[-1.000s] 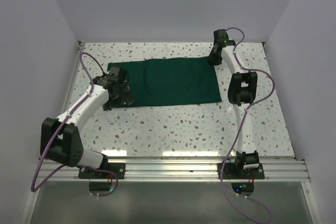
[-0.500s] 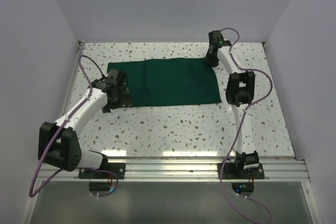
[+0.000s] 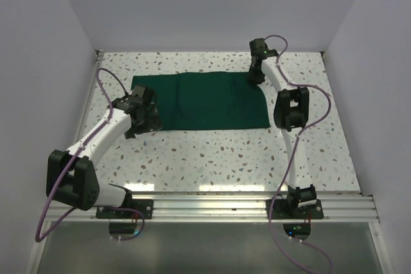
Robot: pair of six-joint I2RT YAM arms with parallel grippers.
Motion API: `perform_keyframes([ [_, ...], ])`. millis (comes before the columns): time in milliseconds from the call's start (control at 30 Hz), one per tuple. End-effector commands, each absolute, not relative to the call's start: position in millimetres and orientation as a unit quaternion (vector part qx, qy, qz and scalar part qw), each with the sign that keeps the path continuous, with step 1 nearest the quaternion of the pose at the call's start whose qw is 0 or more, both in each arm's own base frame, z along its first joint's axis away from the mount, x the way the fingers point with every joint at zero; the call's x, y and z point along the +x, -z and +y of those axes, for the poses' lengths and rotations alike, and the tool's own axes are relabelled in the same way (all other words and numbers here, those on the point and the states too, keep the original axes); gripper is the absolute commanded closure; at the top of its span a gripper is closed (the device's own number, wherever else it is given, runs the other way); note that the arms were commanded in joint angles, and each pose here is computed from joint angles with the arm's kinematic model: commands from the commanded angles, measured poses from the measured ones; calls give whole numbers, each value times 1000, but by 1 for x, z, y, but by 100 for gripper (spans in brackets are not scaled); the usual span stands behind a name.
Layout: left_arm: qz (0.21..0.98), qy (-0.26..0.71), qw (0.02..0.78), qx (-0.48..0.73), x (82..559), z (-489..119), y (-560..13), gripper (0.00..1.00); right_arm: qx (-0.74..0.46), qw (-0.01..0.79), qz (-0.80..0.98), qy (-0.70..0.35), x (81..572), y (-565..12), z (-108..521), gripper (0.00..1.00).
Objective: Open and lay out the surgical kit
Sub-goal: Open the surgical kit at the center of the board.
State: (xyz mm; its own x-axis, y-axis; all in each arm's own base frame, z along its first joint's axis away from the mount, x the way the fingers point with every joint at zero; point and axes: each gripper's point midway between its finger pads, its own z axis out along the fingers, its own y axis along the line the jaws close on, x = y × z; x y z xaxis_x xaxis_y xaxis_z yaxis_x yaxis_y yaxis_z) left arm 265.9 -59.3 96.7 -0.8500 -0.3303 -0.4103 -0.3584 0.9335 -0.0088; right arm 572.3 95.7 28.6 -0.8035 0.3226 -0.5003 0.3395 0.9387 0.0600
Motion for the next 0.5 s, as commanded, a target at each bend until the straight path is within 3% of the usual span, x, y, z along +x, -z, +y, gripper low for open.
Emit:
perform_keyframes([
  [0,955,-26,238,-174,274,-59,-108,11,160,276,947,45,559,-76,85,73],
  [233,955,-22,240,-174,275,-60,-107,11,164,306,936,60,558,-113,75,81],
  [467,956,-19,239,-170,277,-62,-105,11,158,292,941,58,551,-107,76,84],
])
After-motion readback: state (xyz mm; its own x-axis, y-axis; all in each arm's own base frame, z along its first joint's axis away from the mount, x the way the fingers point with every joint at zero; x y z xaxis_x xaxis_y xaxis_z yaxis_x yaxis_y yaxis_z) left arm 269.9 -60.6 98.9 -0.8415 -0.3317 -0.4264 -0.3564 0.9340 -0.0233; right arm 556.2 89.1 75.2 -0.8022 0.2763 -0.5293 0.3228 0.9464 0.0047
